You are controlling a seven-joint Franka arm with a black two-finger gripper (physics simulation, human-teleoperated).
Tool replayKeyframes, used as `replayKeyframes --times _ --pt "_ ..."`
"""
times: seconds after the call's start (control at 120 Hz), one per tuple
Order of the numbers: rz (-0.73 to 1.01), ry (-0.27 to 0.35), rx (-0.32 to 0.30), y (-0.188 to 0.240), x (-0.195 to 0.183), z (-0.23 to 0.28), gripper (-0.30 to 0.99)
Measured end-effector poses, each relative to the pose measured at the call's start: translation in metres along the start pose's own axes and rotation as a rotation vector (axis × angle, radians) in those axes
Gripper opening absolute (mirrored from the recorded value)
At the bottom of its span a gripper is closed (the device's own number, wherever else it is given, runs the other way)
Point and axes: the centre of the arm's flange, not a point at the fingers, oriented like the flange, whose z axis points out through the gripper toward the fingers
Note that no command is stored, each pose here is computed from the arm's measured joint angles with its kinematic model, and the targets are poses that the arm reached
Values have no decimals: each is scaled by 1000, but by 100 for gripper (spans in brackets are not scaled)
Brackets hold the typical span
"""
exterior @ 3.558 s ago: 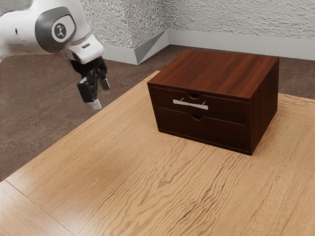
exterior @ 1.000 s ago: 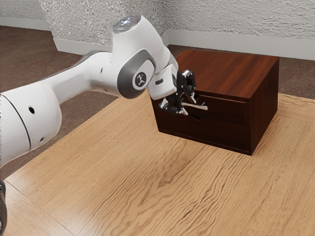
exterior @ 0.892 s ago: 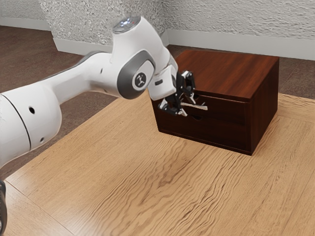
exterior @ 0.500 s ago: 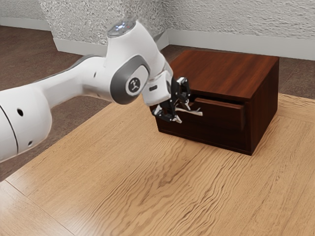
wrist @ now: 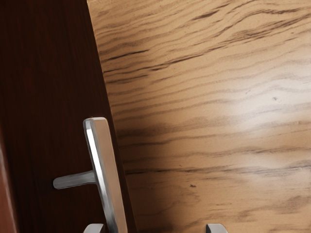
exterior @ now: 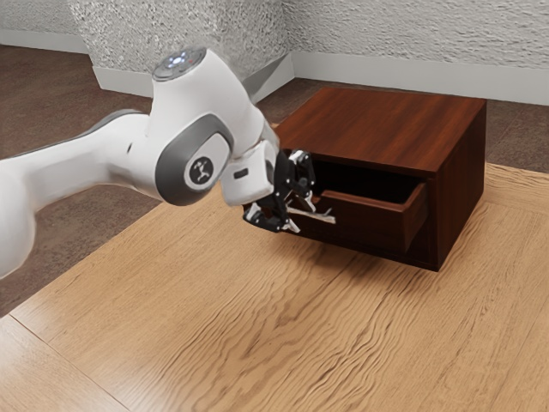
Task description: Pull the drawer handle with one arm to open the drawer
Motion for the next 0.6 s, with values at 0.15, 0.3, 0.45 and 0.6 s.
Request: replayKeyframes --times 0.15,0.3,0.45,0.6 --pt "7 3 -6 13 7 0 25" --pt "9 3 -1 33 12 -10 20" --pt "25 9 0 52 25 -16 23" --pt "39 -15 147 77 31 -123 47"
